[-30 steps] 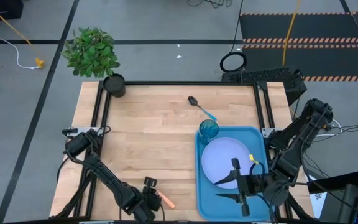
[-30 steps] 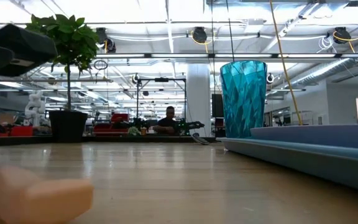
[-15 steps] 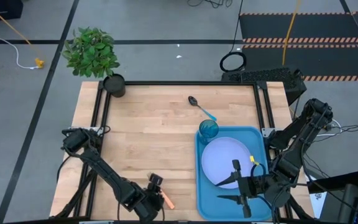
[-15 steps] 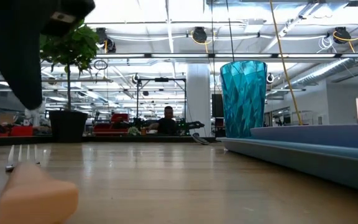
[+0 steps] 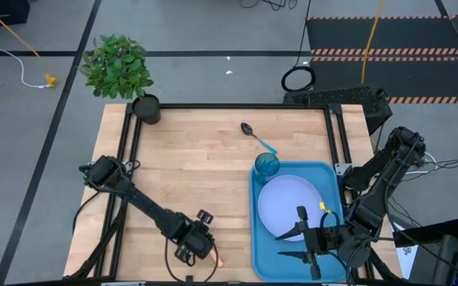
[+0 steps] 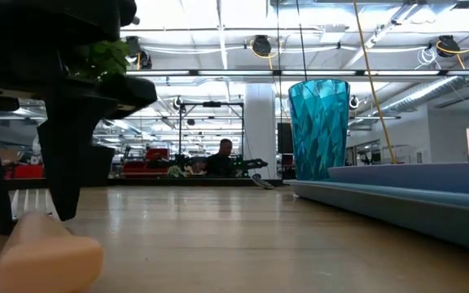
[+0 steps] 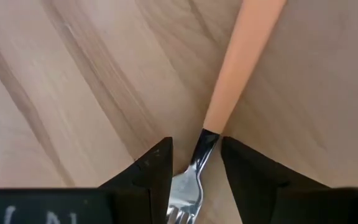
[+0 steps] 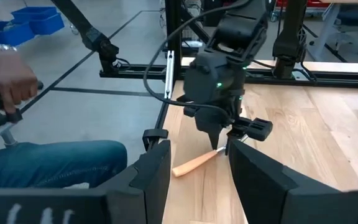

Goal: Pick and place plate/cup/fork/spoon on tray
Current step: Put the orange fork on the blue tray at the left side of the purple plate

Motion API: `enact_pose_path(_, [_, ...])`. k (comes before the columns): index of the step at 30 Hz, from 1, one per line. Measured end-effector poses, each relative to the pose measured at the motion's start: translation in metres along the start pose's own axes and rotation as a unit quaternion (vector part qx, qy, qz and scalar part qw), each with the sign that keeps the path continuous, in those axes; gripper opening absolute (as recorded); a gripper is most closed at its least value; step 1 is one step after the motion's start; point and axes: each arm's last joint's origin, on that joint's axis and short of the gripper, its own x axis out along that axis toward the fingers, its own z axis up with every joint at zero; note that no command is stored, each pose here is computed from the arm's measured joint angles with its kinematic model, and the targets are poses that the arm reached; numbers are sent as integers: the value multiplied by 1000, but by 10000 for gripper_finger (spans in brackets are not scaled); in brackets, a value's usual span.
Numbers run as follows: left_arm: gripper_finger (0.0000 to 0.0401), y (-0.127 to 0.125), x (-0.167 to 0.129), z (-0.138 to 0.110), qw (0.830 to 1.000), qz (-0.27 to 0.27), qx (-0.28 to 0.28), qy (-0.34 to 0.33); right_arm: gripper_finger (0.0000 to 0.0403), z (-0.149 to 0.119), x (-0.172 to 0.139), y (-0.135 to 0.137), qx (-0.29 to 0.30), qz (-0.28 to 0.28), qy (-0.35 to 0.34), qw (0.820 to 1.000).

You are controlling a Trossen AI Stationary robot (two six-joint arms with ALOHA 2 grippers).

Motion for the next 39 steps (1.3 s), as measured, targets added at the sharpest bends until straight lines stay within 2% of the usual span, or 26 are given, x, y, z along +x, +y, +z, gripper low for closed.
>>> enact_pose_path(5, [132,3,9,-8,1000,-3,-3,-14,157,0,0,0,8,0,1,1000])
enact_pose_path(12, [48,5,9,-9,1000,2,1,-18,157,-5,5,3,14,-4,8,1000])
enact_pose_path(16, [18,9,2,-7,999,10,-5,-36,157,-7,8,4,20,-5,11,1000])
enact_pose_path(21, [27,17,-12,-3,996,51,-30,-68,157,-6,8,3,21,-10,8,1000])
enact_pose_path(25, [38,20,-35,1,990,81,-39,-107,157,-6,8,2,19,-23,3,1000])
enact_pose_path(28, [36,24,-51,2,986,98,-49,-130,157,-6,10,-1,17,-52,-5,998])
enact_pose_path(33, [22,33,-82,4,972,134,-66,-181,157,-14,31,-12,16,-93,19,995])
enact_pose_path(39, [28,48,-106,1,956,199,-72,-202,157,-20,63,-32,10,-121,48,991])
